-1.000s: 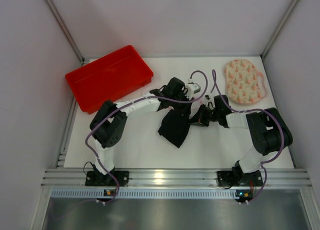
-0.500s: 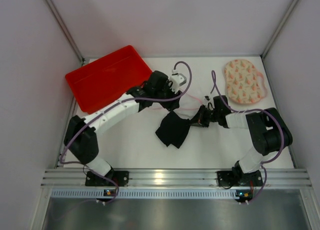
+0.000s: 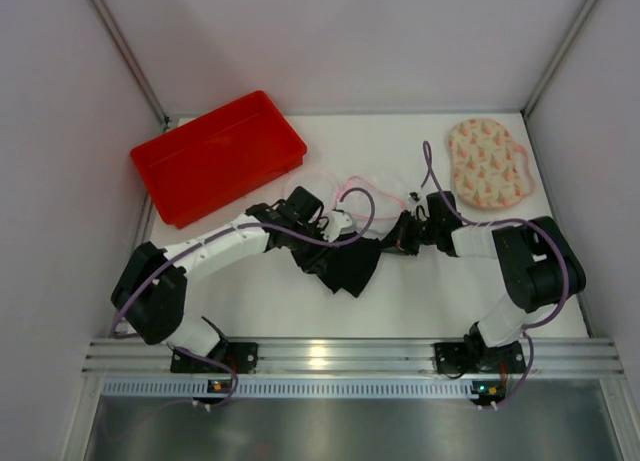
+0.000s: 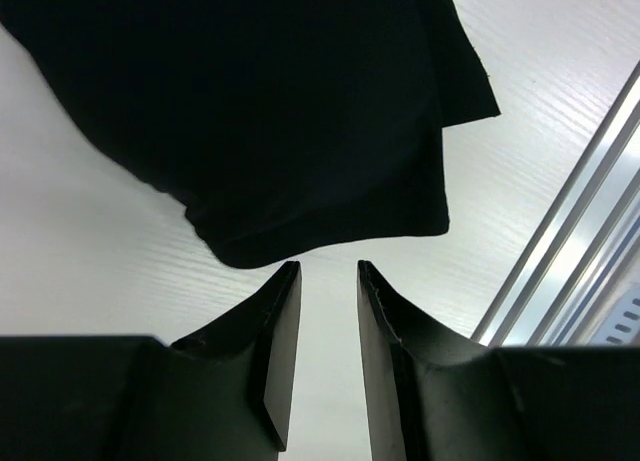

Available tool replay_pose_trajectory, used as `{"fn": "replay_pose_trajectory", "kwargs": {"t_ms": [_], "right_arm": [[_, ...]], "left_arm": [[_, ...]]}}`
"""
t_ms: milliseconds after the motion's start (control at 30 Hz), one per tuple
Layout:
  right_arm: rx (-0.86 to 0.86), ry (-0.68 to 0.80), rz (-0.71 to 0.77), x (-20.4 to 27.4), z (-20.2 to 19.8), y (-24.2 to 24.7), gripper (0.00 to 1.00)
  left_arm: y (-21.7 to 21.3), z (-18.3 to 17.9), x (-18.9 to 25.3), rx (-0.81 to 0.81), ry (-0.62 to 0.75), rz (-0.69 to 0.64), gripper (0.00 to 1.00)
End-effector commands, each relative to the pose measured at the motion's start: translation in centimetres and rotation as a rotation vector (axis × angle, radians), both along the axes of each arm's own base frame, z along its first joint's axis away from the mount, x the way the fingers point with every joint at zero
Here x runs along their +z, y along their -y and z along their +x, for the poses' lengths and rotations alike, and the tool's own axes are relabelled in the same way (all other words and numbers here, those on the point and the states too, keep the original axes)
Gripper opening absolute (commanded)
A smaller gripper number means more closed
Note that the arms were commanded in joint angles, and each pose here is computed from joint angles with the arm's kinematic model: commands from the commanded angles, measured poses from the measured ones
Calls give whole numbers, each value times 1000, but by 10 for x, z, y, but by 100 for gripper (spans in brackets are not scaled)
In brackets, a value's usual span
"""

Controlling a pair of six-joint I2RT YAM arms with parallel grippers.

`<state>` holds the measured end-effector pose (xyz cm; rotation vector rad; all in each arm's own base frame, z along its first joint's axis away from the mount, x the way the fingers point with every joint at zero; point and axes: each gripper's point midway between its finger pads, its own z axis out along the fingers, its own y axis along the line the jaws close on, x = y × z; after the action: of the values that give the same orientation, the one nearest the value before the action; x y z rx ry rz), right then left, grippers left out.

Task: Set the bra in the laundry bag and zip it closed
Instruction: Adjust the bra at the center of the board.

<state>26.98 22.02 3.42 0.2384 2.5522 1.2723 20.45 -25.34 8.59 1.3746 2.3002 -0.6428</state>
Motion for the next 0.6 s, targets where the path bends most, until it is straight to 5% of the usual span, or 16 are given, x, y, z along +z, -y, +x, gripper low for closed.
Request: {"fn": "replay_pose_trajectory", "kwargs": {"t_ms": [0,533,567], "right_arm": [[17,72,11,17,7,-6,0],[65,85,18,20,1,-15,0],[66,85,19,21,1,-15,6]], "left_arm": [[11,-22,-13,-20,-117,-8,34],[66,19,-13,72,-172,-91,38],[64,17,-18,77,-183,-81,38]]}}
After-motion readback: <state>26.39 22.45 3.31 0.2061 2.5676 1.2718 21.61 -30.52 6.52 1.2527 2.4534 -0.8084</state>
